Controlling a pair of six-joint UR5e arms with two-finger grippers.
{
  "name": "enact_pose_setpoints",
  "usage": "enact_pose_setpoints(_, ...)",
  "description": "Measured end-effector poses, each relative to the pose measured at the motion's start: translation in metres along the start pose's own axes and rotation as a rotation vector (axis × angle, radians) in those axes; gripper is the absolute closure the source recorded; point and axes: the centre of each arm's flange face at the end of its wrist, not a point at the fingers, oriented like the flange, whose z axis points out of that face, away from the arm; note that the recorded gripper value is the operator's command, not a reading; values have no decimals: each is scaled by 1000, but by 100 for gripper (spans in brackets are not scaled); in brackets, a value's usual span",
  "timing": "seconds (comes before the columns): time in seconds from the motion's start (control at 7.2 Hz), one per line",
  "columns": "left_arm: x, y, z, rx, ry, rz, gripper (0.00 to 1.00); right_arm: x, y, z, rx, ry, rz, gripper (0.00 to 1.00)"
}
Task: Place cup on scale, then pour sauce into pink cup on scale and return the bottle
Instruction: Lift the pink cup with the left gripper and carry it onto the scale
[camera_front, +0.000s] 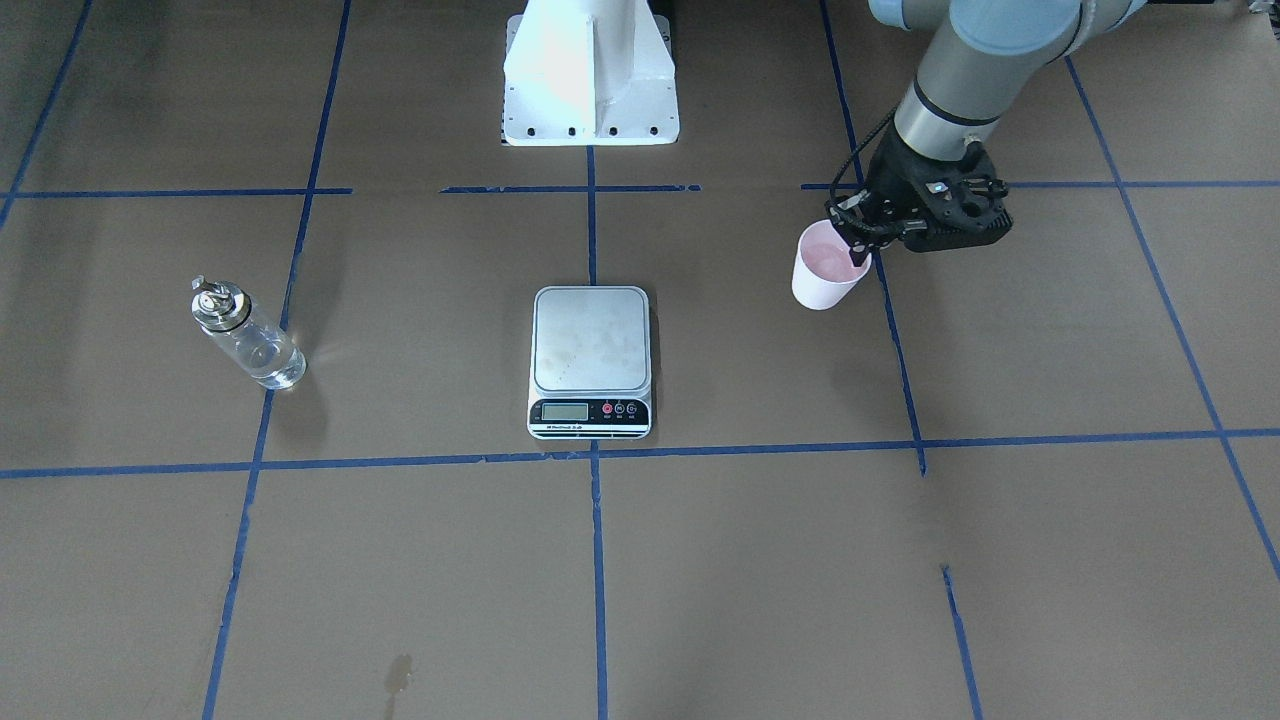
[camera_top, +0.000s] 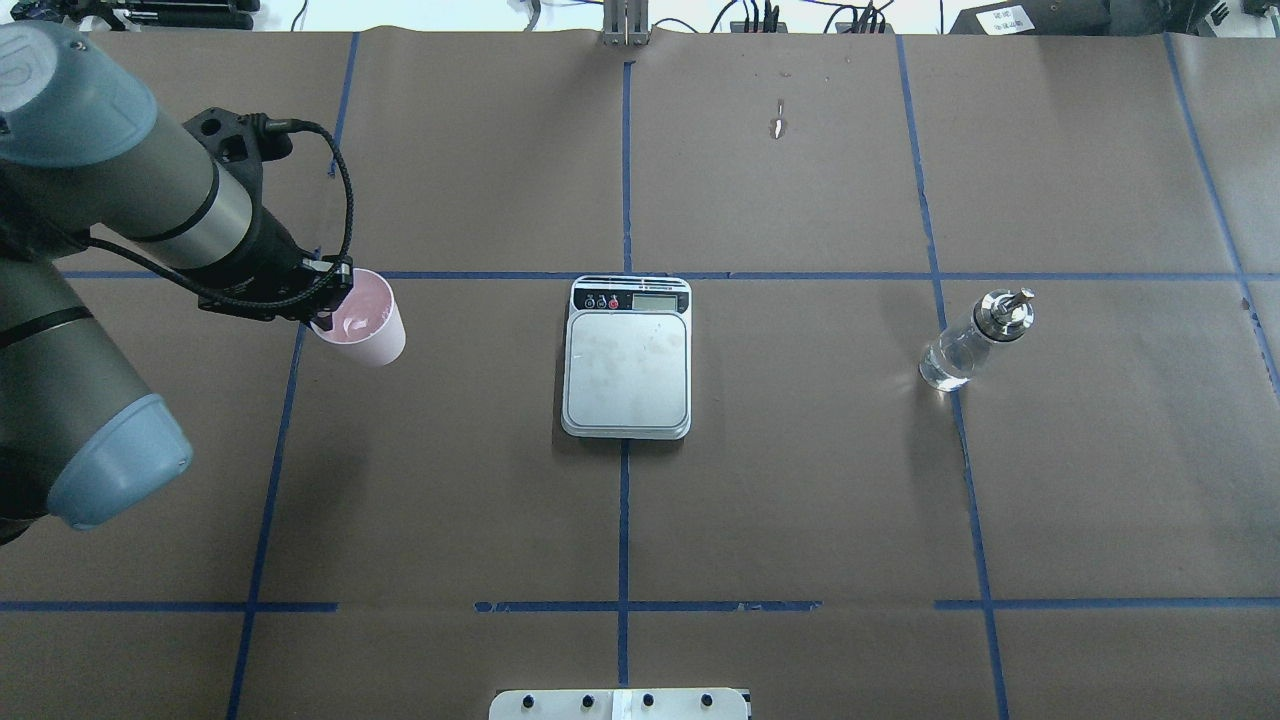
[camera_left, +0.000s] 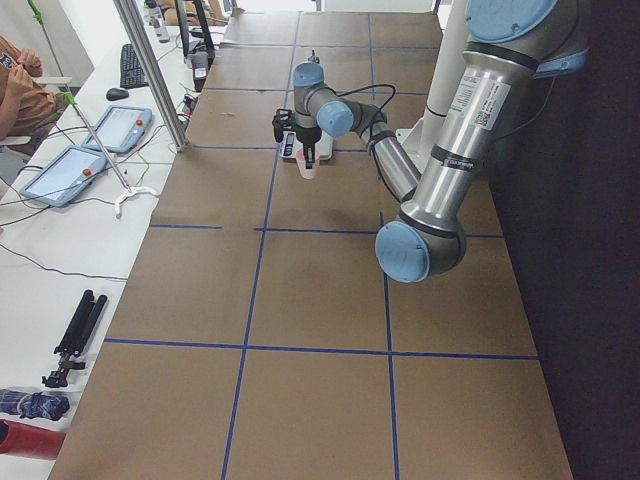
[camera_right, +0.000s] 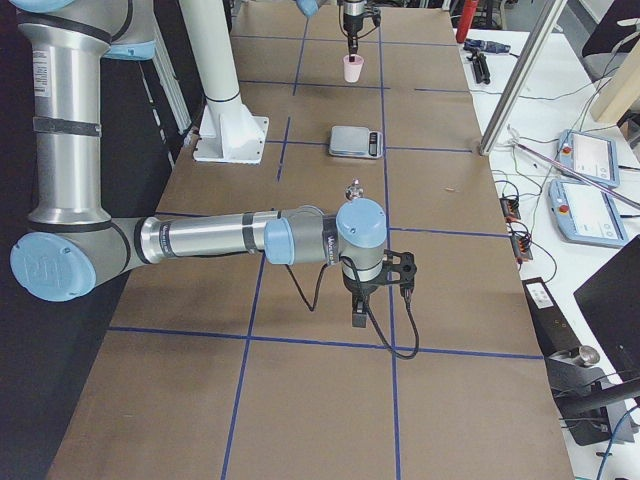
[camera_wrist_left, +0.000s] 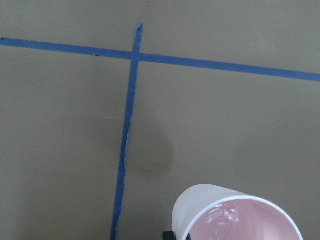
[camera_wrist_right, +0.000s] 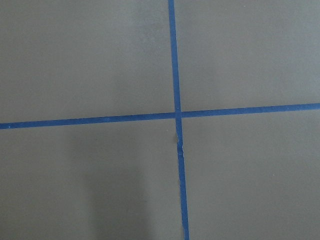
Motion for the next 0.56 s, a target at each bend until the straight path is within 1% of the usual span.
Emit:
enact_pose_setpoints(0.14,30,-2,-11,-9,24,-50,100,-2,0,-2,3,-1,-4,0)
enact_pose_setpoints(0.28,62,-2,-13,-29,44,-96,100,-2,0,-2,3,-2,-3,0)
enact_pose_setpoints(0.56,131,8,2,-73,65,-163,100,-1,1,-1,0,-4,2,0)
